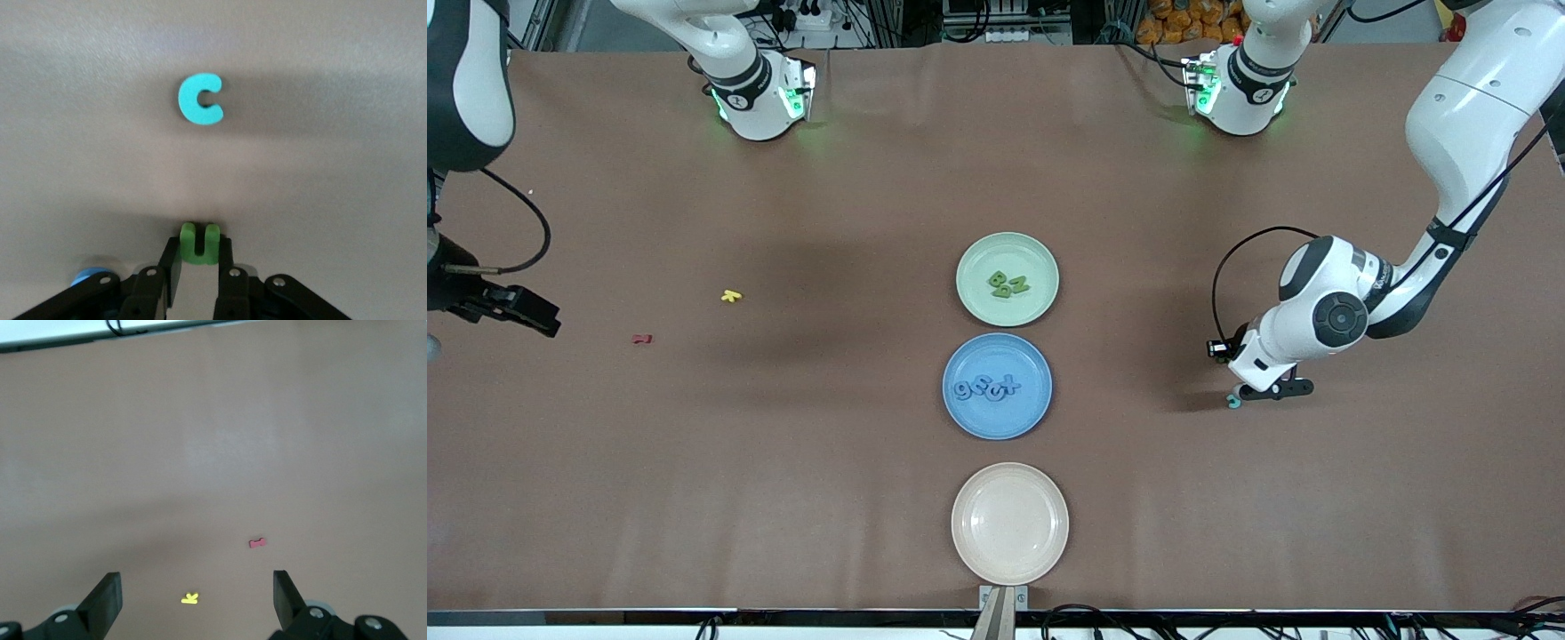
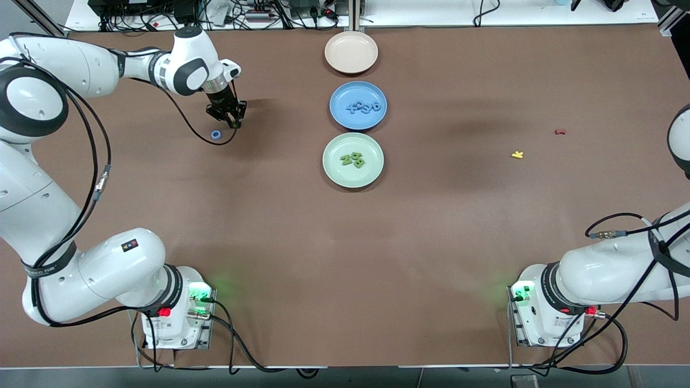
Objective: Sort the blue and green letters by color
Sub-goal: 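Grasp the green u with the left gripper, then carry the green u onto the green plate and open the left gripper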
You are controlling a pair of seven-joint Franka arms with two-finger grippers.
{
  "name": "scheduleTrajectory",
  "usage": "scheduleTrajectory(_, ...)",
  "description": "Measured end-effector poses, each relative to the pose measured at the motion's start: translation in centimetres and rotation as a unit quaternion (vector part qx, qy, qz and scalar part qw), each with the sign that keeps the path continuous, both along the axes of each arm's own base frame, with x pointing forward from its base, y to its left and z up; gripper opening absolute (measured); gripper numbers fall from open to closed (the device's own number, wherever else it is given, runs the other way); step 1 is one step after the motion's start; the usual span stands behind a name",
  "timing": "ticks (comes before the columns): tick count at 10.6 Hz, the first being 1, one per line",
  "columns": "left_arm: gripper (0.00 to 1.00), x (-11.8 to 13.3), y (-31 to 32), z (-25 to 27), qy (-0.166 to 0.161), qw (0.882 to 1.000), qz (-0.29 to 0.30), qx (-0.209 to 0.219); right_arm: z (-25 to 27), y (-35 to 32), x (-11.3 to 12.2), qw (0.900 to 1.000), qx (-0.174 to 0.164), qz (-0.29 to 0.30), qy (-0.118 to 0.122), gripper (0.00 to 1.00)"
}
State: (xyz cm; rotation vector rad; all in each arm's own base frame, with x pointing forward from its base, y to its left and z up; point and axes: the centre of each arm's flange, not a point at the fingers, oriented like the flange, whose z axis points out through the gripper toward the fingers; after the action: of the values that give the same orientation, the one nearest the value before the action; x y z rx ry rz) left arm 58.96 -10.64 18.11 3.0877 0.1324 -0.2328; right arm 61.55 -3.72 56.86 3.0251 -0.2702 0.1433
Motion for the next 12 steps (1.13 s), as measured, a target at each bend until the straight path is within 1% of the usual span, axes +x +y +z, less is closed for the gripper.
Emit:
scheduleTrajectory(1, 0.26, 0.5, 0.2, 0.4, -0.005, 1.0, 0.003, 0.0, 1.3, 0.9, -0.4, 1.0, 0.017, 0.002, -0.011, 1.0)
scheduleTrajectory(2, 0.26, 0.9, 0.2, 0.7, -0.01, 1.0, 0.004, 0.0, 2.8, 1.7, -0.8, 0.999, 0.041, -0.011, -0.026, 1.0)
scheduleTrajectory(3, 0.26, 1.3, -0.1, 1.1, -0.012, 1.0, 0.003, 0.002, 4.0, 2.3, -1.2, 0.998, 0.054, -0.024, -0.038, 1.0)
scheduleTrajectory(5, 0.26, 1.9, -2.0, 2.5, -0.008, 1.0, 0.007, 0.013, 5.2, 3.2, -1.5, 0.996, 0.062, -0.035, -0.048, 1.0)
scheduleTrajectory(7, 0.26, 1.9, -7.4, 4.5, -0.007, 0.999, 0.03, 0.029, 5.9, 3.0, -1.7, 0.996, 0.063, -0.038, -0.055, 1.0)
scheduleTrajectory(8, 0.26, 1.4, -10.5, 5.3, -0.007, 0.998, 0.042, 0.038, 6.6, 2.7, -1.9, 0.996, 0.063, -0.04, -0.055, 1.0)
scheduleTrajectory(9, 0.26, 0.6, -13.7, 5.9, -0.01, 0.997, 0.054, 0.045, 7.1, 2.4, -2.3, 0.996, 0.063, -0.043, -0.046, 1.0)
scheduleTrajectory(12, 0.26, -2.9, -21.9, 6.7, -0.018, 0.994, 0.087, 0.056, 8.5, 1.7, -3.3, 0.996, 0.063, -0.049, -0.043, 1.0)
